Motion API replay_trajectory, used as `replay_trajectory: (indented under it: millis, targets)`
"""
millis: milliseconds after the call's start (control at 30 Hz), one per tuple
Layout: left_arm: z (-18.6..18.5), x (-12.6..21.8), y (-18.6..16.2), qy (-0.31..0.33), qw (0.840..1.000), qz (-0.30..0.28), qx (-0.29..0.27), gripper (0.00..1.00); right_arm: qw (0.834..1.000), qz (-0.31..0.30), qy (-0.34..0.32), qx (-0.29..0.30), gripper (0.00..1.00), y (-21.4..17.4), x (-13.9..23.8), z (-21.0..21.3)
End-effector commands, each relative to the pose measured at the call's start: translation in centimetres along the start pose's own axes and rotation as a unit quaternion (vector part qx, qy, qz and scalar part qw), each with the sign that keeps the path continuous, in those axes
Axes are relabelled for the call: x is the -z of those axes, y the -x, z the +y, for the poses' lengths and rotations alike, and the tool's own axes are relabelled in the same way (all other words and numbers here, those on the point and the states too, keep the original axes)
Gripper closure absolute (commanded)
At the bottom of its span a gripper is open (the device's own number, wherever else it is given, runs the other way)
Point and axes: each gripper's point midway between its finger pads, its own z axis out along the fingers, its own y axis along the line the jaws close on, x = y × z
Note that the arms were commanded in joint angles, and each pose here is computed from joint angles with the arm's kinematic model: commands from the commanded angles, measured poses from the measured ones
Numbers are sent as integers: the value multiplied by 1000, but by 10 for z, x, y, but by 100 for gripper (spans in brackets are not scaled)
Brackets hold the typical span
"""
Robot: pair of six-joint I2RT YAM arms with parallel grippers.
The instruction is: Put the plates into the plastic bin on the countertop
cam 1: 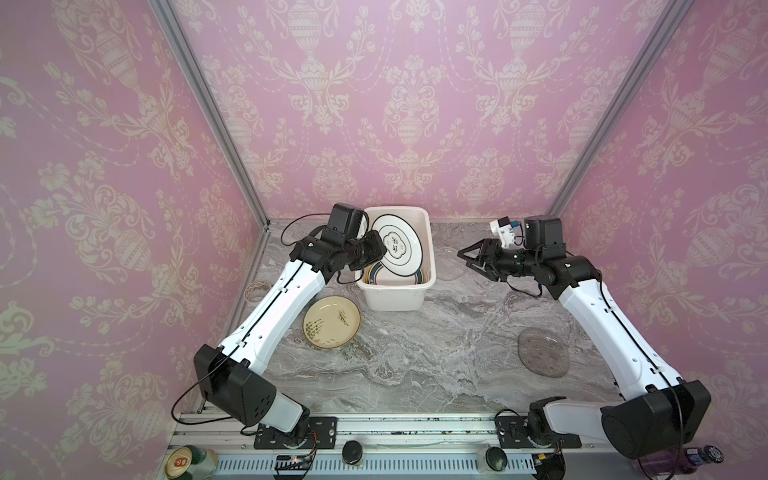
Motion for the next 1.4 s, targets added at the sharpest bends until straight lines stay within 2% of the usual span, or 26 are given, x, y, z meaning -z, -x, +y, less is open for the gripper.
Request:
replay_trajectory:
  millis: [0, 300, 567, 767, 1300, 1367]
  targets:
    - [26, -9, 5, 72, 997, 0, -36, 100, 1000, 6, -18, 9, 45, -2, -3, -10]
    - [37, -52, 5, 100, 992, 36, -63, 100, 1000, 18, -18, 7, 45, -4, -10, -18]
    - [35, -87, -11, 61, 991, 82, -82, 100, 999, 27, -18, 5, 45, -6, -15, -26]
    - [47, -108, -29, 54, 986, 120, -101, 100, 999, 31, -16, 1, 46, -8, -18, -30]
    - [70, -136, -57, 60, 977, 181, -99, 100, 999, 35, -17, 2, 46, -8, -20, -31]
    - [73, -137, -58, 67, 976, 182, -100, 97, 999, 34, -18, 2, 46, -8, -20, -31]
